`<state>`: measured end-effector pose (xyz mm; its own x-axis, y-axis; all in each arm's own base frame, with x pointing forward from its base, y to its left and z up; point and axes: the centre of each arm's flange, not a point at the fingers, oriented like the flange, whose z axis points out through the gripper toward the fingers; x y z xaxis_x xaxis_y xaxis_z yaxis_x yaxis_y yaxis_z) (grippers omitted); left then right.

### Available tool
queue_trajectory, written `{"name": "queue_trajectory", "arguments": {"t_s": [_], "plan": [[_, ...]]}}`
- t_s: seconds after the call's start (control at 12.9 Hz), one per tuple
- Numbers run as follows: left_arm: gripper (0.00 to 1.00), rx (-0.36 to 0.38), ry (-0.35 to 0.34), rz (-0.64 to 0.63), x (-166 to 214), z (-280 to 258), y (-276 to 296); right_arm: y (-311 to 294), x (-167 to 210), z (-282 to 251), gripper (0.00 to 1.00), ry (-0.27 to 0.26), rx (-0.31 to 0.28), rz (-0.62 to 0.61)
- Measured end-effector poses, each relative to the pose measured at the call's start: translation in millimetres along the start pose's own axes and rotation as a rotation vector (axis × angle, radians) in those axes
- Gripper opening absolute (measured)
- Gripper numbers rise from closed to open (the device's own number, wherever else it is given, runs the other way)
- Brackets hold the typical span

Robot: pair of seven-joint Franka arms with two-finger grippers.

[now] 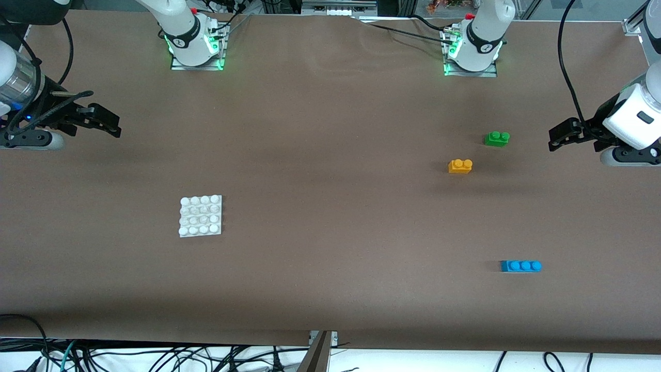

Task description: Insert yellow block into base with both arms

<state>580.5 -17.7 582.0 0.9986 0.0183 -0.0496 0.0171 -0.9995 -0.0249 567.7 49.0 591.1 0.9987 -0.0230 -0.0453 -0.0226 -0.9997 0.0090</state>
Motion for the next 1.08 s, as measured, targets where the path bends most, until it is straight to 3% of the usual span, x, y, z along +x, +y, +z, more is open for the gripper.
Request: {"name": "queue_trajectory", "arguments": {"t_s": [1.08], "plan": [[1.00, 0.000, -0.008, 0.004, -1.2, -0.8, 2.5, 2.4, 1.7, 0.1, 1.00, 0.007, 0.000, 0.004]]}}
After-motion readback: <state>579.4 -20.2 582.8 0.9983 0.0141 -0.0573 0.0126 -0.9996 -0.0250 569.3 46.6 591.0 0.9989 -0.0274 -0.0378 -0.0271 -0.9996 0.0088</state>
